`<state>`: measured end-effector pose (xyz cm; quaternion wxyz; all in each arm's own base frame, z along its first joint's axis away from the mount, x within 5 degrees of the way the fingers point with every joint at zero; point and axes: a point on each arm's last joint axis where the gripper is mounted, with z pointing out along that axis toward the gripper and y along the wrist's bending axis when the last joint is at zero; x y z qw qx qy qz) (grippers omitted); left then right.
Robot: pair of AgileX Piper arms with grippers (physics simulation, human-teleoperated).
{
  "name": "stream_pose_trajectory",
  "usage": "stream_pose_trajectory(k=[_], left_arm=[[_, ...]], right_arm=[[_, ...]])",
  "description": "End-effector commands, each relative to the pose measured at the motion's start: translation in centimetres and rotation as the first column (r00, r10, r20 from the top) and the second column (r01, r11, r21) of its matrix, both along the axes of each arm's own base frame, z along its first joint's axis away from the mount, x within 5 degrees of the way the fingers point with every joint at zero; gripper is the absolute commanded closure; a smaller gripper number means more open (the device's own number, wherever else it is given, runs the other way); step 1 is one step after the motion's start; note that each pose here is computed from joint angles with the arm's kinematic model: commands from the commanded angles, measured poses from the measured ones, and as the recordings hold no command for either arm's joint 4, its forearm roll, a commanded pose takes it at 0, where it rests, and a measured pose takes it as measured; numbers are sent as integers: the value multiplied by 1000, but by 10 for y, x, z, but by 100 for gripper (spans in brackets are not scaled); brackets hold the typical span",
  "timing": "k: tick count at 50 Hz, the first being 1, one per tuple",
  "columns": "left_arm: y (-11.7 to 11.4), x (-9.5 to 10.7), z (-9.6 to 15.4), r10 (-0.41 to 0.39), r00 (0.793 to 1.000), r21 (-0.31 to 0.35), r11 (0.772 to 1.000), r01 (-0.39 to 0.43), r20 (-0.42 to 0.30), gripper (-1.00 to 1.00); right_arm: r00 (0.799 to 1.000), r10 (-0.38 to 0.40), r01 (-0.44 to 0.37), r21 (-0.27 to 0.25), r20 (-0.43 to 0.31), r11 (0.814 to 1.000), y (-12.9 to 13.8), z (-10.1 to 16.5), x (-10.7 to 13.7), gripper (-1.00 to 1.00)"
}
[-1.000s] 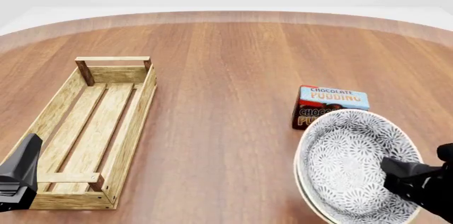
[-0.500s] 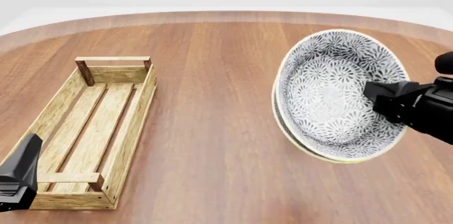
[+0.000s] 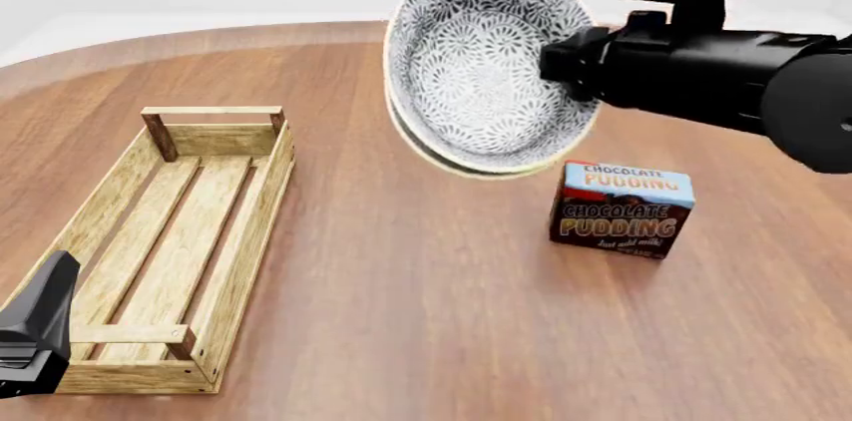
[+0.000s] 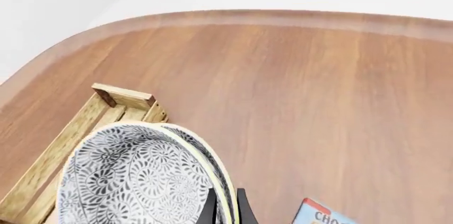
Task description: Stack the left bowl on the right bowl and place them in the tray.
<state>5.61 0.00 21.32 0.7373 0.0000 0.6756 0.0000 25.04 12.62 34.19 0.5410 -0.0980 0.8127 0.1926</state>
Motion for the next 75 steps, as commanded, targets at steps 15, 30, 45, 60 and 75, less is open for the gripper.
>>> stream_pose_trajectory(k=[15, 30, 45, 60, 75], left_arm=[[0, 0, 0, 0, 1000, 0, 1000, 0, 0, -100], [0, 0, 0, 0, 1000, 0, 1000, 0, 0, -100], [0, 0, 0, 0, 1000, 0, 1000, 0, 0, -100], [0, 0, 0, 0, 1000, 0, 1000, 0, 0, -100], [0, 0, 0, 0, 1000, 0, 1000, 0, 0, -100]], right_arm=[[985, 170, -172, 101, 25, 980, 122, 28, 70, 100], [967, 256, -256, 104, 13, 961, 200, 25, 100, 100], [951, 308, -305, 118, -5, 945, 252, 6, 110, 100], [934, 358, -353, 105, -23, 930, 300, -27, 115, 100], [928, 371, -366, 103, -30, 925, 317, -53, 118, 100]])
